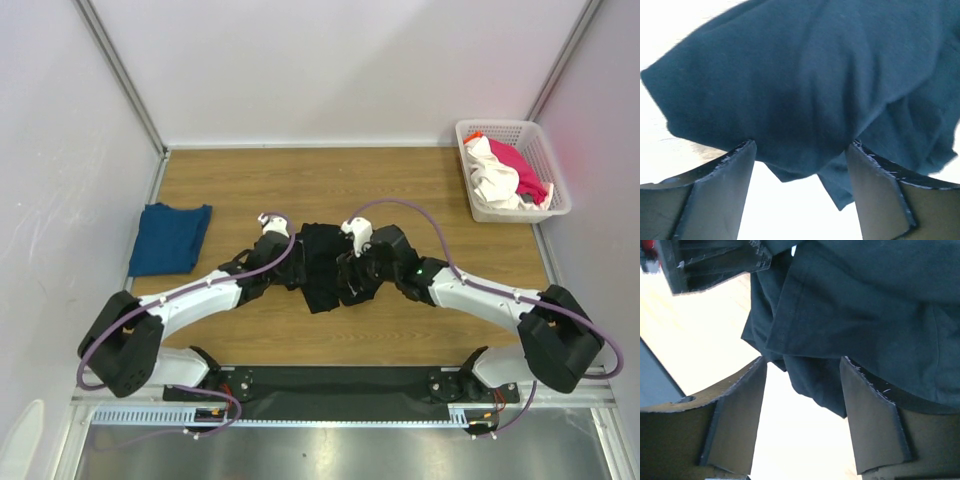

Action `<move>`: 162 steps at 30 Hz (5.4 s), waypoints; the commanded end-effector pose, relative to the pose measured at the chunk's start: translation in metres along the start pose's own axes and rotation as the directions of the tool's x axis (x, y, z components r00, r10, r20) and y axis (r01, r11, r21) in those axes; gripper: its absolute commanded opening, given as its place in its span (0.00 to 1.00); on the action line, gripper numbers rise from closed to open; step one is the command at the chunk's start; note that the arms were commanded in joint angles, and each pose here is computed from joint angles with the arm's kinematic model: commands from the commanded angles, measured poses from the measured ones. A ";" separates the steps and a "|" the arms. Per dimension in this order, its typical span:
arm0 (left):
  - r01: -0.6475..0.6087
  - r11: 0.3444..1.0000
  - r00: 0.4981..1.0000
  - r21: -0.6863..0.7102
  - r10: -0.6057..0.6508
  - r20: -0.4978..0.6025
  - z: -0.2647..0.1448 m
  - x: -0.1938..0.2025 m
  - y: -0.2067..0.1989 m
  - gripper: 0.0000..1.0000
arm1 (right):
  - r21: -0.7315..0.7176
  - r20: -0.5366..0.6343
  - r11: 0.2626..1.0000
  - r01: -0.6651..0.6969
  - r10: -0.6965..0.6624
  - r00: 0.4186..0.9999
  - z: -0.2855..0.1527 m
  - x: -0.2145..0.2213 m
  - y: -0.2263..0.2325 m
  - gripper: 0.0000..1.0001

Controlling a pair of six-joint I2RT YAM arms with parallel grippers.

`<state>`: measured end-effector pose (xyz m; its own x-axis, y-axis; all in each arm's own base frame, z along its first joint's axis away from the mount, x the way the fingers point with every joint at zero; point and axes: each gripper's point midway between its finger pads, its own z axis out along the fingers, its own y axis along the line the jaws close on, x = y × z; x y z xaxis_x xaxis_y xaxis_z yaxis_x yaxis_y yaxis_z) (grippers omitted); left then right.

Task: Fold and stack the t-shirts
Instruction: Flatten the tshirt out

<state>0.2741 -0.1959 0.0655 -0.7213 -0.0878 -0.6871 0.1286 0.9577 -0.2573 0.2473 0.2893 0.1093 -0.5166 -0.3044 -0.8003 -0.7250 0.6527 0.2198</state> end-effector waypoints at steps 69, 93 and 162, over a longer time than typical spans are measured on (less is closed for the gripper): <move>-0.048 0.998 0.989 0.042 0.042 0.140 -0.029 -0.032 -0.014 0.75 | 0.298 0.219 0.953 -0.052 -0.015 0.976 0.008 -0.106 -0.043 0.00; -0.145 0.949 0.975 -0.280 0.185 0.120 -0.002 -0.033 -0.006 0.67 | 0.403 0.299 0.892 -0.205 0.083 0.951 -0.035 -0.122 -0.111 0.00; -0.342 0.897 0.921 0.282 0.259 0.293 -0.219 -0.112 -0.064 0.01 | 0.601 0.620 0.718 -0.349 -0.144 0.771 -0.247 -0.280 -0.165 0.00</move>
<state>0.2144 -0.1754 0.3067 -0.4451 0.0467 -0.8943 0.4341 0.8847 -0.1698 0.4116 0.1144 0.3804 -0.1499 0.0991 -0.9837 -0.1024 0.9881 0.1152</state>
